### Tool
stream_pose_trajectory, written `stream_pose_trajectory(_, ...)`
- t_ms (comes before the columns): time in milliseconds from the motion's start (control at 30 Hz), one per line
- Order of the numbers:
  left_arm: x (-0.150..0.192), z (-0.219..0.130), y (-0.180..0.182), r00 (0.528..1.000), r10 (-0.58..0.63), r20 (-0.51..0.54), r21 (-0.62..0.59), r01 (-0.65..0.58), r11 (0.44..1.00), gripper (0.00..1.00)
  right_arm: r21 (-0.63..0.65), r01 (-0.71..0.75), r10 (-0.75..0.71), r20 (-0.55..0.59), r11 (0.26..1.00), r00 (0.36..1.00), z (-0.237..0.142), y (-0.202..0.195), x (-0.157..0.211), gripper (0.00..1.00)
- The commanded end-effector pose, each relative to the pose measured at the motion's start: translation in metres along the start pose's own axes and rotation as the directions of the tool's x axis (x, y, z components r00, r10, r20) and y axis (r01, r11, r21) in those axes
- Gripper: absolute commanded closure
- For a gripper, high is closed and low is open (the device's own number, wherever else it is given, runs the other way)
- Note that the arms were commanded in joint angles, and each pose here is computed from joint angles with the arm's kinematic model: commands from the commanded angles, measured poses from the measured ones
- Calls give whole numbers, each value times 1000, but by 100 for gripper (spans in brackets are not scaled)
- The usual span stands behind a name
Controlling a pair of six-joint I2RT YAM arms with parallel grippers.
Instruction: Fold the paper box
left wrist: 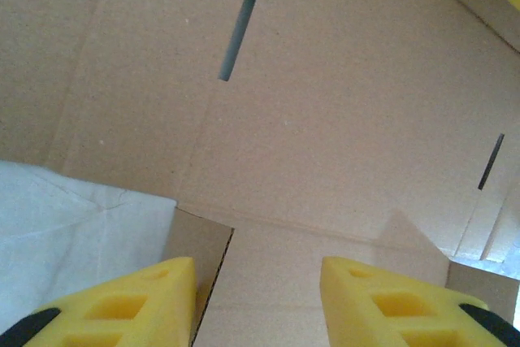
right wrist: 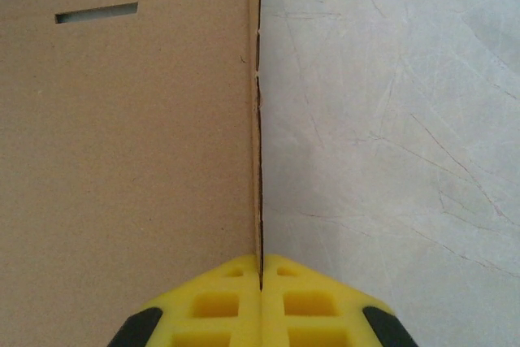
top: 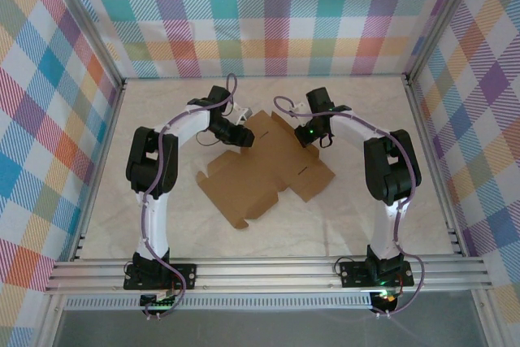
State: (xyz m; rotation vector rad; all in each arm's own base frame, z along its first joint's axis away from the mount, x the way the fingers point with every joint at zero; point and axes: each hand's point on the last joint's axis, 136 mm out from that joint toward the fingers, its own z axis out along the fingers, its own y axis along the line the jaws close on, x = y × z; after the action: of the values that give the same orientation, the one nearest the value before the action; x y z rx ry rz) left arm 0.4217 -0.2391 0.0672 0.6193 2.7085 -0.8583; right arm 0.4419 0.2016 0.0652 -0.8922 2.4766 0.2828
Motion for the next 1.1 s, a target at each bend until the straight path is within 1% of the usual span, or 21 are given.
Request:
stream_pose_trajectory(0,12,0,-12,999,-9,-48,45,11,999,56,4,-13,12,10,1000,1000,1,-2,-6,100)
stream_pose_trajectory(200,23,7,-17,995,-26,-96,83,34,996,54,8,-15,15,10,1000,1000,1,-3,-6,100)
stream_pose_trajectory(567,29,28,-3,988,-95,-122,57,103,993,52,8,-20,20,0,1000,1000,4,-3,-4,100)
stream_pose_trajectory(733,34,36,9,982,-123,-142,-1,124,992,52,10,-20,20,-1,1000,1000,4,-3,-4,100)
stream_pose_trajectory(833,40,41,21,974,-153,-170,-86,140,986,52,-2,-23,23,5,1000,1000,3,-1,-6,100)
stream_pose_trajectory(900,42,42,24,972,-156,-177,-117,136,984,53,-10,-28,28,9,1000,1000,3,0,-7,100)
stream_pose_trajectory(967,38,37,18,975,-151,-161,-103,135,985,53,-11,-28,28,10,1000,1000,2,0,-8,100)
stream_pose_trajectory(1067,22,23,5,986,-134,-100,-68,128,989,53,-11,-30,30,9,999,1000,1,0,-8,100)
